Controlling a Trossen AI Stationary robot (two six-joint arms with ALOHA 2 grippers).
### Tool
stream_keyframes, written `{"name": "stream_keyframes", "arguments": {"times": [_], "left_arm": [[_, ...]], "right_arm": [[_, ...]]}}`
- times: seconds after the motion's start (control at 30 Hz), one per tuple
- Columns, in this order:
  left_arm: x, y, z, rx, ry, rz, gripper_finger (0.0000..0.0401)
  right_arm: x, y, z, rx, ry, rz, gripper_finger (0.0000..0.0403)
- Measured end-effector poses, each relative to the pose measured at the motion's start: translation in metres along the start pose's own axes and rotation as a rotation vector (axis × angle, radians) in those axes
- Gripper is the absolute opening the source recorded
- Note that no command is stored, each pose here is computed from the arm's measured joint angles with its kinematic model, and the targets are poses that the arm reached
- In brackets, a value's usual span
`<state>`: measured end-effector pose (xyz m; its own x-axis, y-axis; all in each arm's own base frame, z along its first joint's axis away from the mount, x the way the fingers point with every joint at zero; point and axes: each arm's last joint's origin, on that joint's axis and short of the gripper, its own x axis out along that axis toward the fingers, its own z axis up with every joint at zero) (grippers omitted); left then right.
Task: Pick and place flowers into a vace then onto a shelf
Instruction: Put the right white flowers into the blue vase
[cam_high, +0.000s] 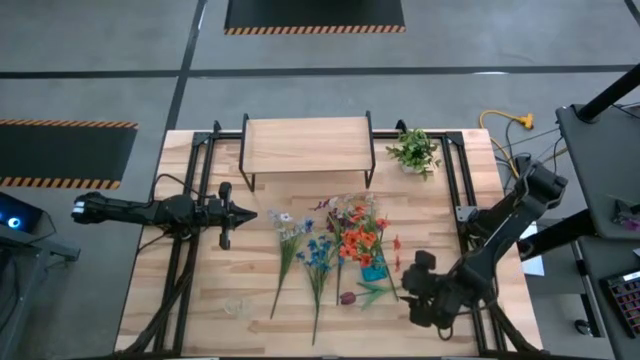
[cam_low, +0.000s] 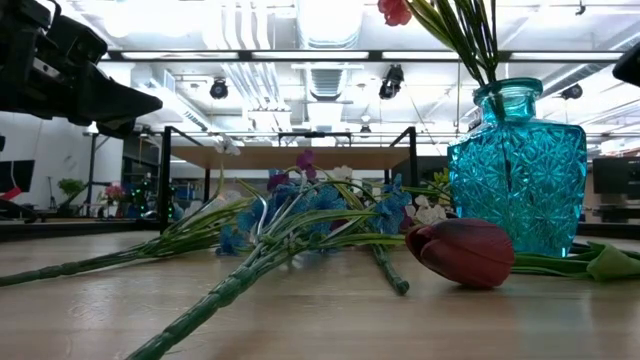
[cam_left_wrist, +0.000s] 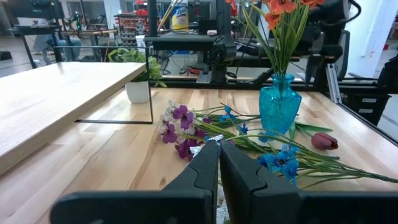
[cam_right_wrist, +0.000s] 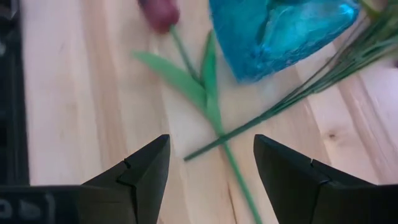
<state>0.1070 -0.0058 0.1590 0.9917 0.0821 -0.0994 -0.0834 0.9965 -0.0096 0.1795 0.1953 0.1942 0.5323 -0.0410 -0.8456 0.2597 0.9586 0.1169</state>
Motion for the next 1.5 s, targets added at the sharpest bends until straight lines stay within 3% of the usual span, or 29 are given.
{"name": "stream_keyframes", "arguments": {"times": [0.3, 0.8, 1.27, 1.5], "left_arm": [[0.000, 0.000, 0.000, 0.000, 0.000, 0.000, 0.0000], [0.000, 0.000, 0.000, 0.000, 0.000, 0.000, 0.0000], [0.000, 0.000, 0.000, 0.000, 0.000, 0.000, 0.0000], [0.000, 0.000, 0.000, 0.000, 0.000, 0.000, 0.0000]], "right_arm": [[0.024, -0.001, 0.009, 0.240, -0.031, -0.107, 0.0223], [0.068, -0.010, 0.005, 0.325, 0.006, -0.279, 0.0223], [0.081, -0.026, 0.005, 0.348, 0.039, -0.370, 0.0222], [0.083, -0.030, 0.002, 0.375, 0.079, -0.364, 0.0182]]}}
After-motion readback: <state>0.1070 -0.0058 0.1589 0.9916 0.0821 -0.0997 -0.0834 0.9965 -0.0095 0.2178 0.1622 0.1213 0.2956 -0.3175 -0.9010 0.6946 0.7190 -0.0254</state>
